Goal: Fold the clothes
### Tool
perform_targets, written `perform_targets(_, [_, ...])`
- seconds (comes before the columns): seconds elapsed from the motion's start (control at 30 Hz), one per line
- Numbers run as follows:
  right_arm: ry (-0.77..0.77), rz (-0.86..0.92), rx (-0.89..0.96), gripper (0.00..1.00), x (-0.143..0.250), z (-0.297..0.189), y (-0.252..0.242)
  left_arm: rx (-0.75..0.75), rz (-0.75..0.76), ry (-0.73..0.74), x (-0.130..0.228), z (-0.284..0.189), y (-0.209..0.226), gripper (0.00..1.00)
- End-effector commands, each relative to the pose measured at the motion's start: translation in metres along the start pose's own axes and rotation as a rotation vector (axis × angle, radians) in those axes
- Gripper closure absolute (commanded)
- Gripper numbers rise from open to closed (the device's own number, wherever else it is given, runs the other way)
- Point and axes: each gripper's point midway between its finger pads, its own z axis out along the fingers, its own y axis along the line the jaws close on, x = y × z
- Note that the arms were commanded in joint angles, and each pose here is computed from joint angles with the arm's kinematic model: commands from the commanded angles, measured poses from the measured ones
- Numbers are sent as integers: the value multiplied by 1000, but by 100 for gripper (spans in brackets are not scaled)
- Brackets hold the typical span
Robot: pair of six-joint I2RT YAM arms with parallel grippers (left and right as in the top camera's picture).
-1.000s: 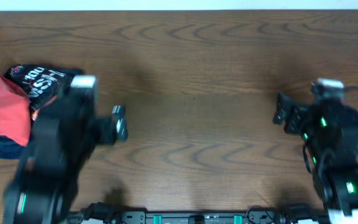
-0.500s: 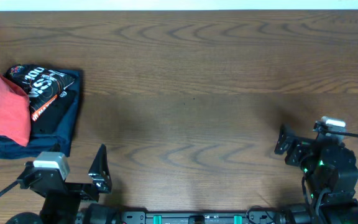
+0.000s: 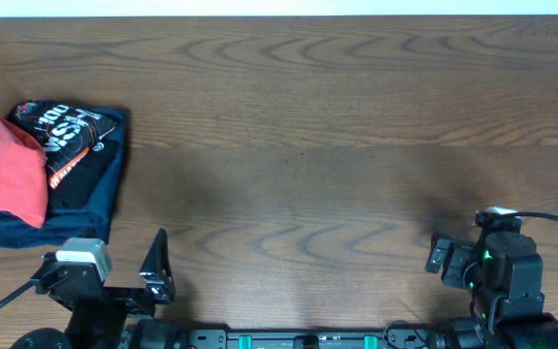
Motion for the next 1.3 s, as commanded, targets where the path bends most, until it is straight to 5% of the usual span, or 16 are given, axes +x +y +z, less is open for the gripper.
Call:
perform_targets(0.0, [6, 12, 17, 1, 3, 1, -3, -17, 10, 22, 6, 1, 3, 2])
perform_targets(0.3, [-10, 17, 3, 1, 6, -3, -3, -35, 17, 126, 32, -1, 8, 2])
perform_targets(1.0, [-764, -204, -218, 1, -53, 39, 44, -69, 31, 330, 80, -13, 17, 2])
perform_targets(1.27, [-763, -239, -230, 1, -50, 41, 47, -69, 31, 331, 80, -13, 17, 2])
